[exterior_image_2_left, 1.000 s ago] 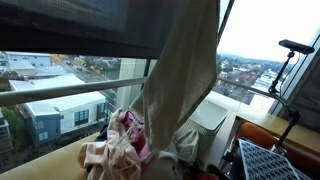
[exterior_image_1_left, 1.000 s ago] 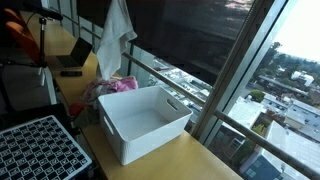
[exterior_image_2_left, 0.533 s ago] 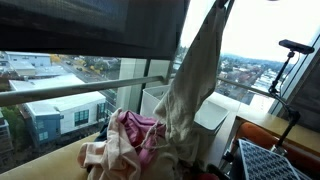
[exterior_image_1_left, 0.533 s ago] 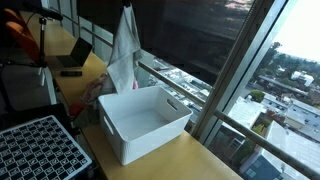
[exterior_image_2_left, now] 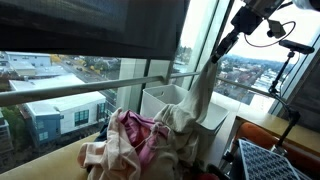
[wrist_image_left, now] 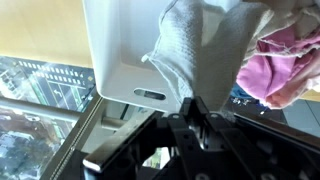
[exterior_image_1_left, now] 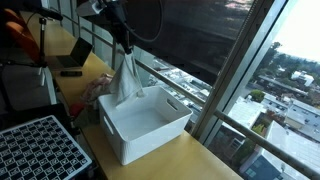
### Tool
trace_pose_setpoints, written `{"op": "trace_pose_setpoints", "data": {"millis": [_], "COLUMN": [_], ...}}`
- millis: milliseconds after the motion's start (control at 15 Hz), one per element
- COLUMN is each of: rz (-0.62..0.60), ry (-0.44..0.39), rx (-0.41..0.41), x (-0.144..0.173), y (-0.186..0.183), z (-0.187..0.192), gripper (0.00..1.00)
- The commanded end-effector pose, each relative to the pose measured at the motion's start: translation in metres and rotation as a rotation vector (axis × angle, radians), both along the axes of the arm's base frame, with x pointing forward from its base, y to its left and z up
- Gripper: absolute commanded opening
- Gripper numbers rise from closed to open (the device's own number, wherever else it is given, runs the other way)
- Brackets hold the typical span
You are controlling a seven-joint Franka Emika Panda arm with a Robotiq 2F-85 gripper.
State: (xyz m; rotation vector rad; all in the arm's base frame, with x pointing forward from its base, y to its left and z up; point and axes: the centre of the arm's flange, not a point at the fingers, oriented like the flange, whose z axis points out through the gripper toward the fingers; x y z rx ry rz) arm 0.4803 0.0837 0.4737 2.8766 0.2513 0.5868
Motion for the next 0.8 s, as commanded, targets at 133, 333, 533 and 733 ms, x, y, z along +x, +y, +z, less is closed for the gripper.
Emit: {"op": "trace_pose_setpoints", "data": {"millis": [133,333,533,733], "rz": [-0.014,0.02,0.077,0.136], "ry": [0.065,0.121,0.157,0.187], "rx": [0.081,0.09,0.086,0.085], "x": [0.002,-0.004,-0.011,-0.017], "y": [-0.013,0.015,0.051,0.09], "z": [-0.093,-0.127,-0.149,-0.166], "gripper": [0.02,0.39,0.6,0.82]}}
